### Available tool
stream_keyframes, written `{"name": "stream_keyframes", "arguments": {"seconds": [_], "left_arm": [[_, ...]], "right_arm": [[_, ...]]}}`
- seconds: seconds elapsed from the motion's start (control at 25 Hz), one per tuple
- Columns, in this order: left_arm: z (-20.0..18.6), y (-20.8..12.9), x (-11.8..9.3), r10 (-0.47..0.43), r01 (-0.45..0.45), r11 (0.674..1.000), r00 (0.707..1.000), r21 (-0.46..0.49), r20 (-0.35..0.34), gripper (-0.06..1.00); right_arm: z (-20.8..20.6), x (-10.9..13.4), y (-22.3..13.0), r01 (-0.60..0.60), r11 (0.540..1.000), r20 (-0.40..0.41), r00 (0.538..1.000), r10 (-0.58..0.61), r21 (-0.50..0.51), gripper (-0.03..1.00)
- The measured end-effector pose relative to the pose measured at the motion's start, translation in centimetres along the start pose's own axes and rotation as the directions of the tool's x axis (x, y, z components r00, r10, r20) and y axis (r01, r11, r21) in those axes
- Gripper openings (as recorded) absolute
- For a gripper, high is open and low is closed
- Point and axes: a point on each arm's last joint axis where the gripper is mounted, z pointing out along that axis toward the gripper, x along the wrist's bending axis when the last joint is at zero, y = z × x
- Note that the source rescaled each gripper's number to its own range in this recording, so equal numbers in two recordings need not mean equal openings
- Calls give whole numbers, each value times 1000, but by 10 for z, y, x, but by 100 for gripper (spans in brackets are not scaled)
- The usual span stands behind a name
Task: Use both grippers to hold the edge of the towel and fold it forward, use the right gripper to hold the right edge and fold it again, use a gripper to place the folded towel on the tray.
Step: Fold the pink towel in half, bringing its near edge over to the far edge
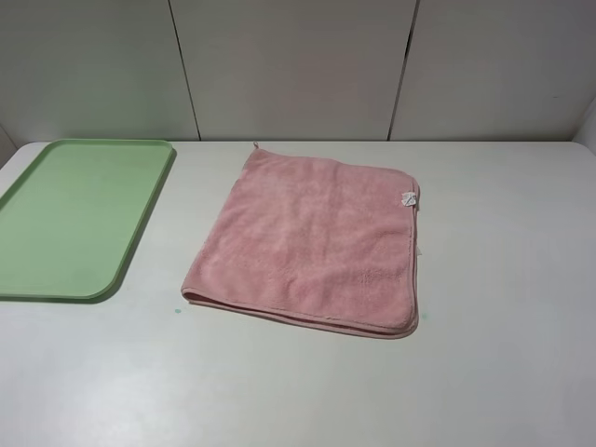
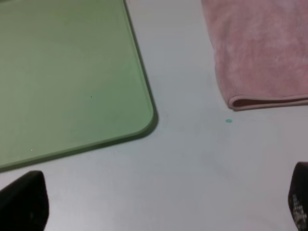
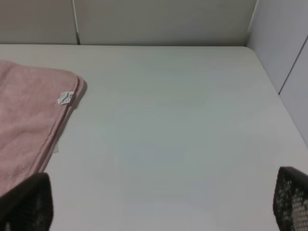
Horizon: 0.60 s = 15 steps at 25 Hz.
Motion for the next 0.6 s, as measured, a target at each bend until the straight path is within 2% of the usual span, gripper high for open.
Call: {"name": "stream_keyframes", "arguments": {"seconds": [0.6], "left_arm": [[0,0,0,0,0,1000,1000,0,0,100]], "right_arm": [[0,0,0,0,1000,0,1000,0,0,100]]}}
